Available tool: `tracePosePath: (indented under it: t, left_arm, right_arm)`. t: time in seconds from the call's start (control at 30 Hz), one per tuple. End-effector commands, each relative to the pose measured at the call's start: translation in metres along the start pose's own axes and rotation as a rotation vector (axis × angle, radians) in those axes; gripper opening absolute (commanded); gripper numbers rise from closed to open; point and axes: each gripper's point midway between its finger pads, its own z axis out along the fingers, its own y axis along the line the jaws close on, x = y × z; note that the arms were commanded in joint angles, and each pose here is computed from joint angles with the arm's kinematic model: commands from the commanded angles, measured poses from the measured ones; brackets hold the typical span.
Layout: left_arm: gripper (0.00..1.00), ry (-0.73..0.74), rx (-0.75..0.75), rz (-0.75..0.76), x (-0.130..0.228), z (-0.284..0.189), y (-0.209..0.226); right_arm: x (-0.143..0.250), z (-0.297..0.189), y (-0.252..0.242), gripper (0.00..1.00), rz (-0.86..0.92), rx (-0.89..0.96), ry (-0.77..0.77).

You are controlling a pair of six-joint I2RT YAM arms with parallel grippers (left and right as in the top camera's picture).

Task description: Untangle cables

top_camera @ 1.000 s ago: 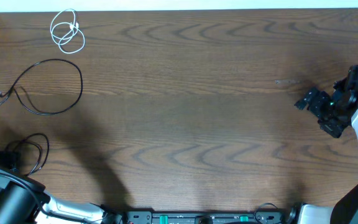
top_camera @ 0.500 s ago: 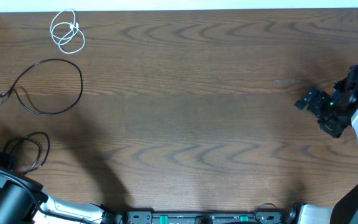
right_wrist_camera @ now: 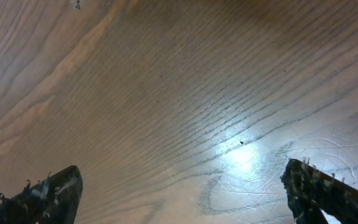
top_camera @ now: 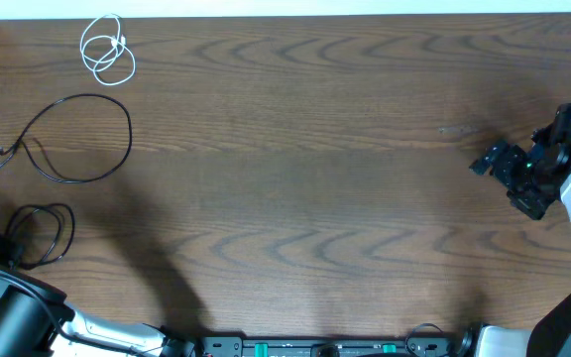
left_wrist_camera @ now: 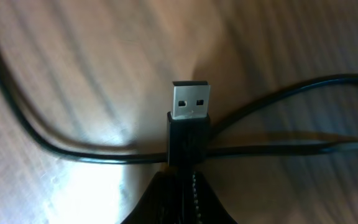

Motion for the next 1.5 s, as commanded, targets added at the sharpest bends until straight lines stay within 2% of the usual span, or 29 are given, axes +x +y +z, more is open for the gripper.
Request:
tracePosePath:
  t: [0.0,0.5,0.57,0.6,0.63,0.7,0.83,1.1,1.27,1.37,1.47]
  left_arm:
    - [0.08,0.021,0.060,0.093,0.009,0.012,-0.014]
    - [0.08,-0.025,0.094,0.522,0.004,0.013,-0.056]
    - [0.22,-0.031,0.089,0.530,0.003,0.013,-0.058]
    - [0.40,-0.032,0.087,0.529,0.002,0.013,-0.058]
    - [0.47,-0.034,0.064,0.513,0.000,0.012,-0.055]
    - [0.47,-0.033,0.009,0.478,-0.004,0.010,-0.046]
    - [0.75,-0.066,-0.038,0.426,-0.015,-0.002,-0.040]
    - [0.93,-0.275,-0.001,0.271,-0.060,-0.074,-0.052]
    - [0.95,-0.400,0.283,0.244,-0.075,-0.127,-0.106]
    - [0.96,-0.409,0.354,0.226,-0.072,-0.141,-0.134]
    - [0.97,-0.414,0.424,0.316,-0.059,-0.155,-0.183]
  right_arm:
    - [-0.003,-0.004,0.000,0.99,-0.013,0.002,-0.018]
    - [-0.003,-0.004,0.000,0.99,-0.013,0.002,-0.019]
    - [-0.003,-0.004,0.000,0.99,-0.013,0.002,-0.019]
    - [-0.003,-0.004,0.000,0.99,-0.013,0.001,-0.018]
    - [-0.003,-0.004,0.000,0.99,-0.013,0.001,-0.018]
    - [-0.003,-0.004,0.000,0.99,-0.013,0.002,-0.019]
    - [-0.003,-0.004,0.000,0.99,-0.013,0.002,-0.018]
    - [-0.003,-0.004,0.000,0.99,-0.013,0.002,-0.019]
    - [-0.003,-0.004,0.000,0.99,-0.013,0.002,-0.019]
    - [-0.003,-0.004,0.000,0.99,-0.013,0.002,-0.018]
    - [-0.003,-0.004,0.000,0.99,-0.013,0.002,-0.018]
